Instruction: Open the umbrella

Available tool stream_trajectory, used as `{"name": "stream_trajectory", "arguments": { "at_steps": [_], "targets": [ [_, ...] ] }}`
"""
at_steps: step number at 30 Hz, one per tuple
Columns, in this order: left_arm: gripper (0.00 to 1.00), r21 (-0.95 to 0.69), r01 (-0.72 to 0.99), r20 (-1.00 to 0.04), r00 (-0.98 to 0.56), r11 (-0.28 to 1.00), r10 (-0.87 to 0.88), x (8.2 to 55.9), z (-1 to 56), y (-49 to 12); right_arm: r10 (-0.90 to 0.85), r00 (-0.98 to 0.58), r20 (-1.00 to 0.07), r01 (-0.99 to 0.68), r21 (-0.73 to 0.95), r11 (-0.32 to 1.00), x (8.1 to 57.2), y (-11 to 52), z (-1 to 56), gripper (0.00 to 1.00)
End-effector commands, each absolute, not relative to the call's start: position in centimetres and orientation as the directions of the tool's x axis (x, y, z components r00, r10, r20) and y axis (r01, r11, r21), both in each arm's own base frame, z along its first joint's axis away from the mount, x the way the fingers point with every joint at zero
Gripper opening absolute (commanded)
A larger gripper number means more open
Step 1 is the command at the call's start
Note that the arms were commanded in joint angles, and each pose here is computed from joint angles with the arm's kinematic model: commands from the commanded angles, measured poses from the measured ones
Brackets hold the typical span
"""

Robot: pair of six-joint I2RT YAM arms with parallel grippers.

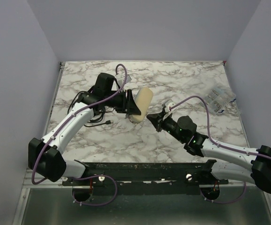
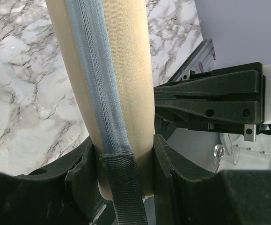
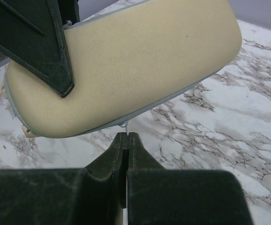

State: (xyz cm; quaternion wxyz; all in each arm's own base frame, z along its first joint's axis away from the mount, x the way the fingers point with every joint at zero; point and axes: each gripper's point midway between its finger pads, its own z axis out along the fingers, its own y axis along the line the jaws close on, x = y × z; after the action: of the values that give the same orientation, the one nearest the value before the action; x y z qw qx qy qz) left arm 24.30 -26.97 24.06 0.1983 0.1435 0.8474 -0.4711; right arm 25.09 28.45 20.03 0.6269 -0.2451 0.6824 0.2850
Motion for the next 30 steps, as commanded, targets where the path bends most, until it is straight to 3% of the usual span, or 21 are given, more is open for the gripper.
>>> {"name": "stream_trajectory", "arguments": {
  "at_steps": [1, 8, 30],
  "targets": [
    [0.00, -0.679, 0.361, -0.493, -0.869, 0.640, -0.033, 25.2, 24.0, -24.9, 0.037, -0.091, -0.995, -0.676, 0.089, 0.732, 25.3, 28.0, 20.0, 0.01],
    [0.00, -0.674, 0.413, -0.590, -0.799, 0.613, -0.111, 25.3, 25.1, -24.3, 0.046, -0.094, -0.995, -0.673, 0.097, 0.733, 25.3, 28.1, 20.3, 0.01],
    [0.00, -0.754, 0.457, -0.517, -0.856, 0.472, 0.003, 20.3, 27.5, -24.6, 0.046, -0.098, -0.994, -0.665, 0.100, 0.740, 25.9, 28.5, 20.1, 0.01]
  ]
}}
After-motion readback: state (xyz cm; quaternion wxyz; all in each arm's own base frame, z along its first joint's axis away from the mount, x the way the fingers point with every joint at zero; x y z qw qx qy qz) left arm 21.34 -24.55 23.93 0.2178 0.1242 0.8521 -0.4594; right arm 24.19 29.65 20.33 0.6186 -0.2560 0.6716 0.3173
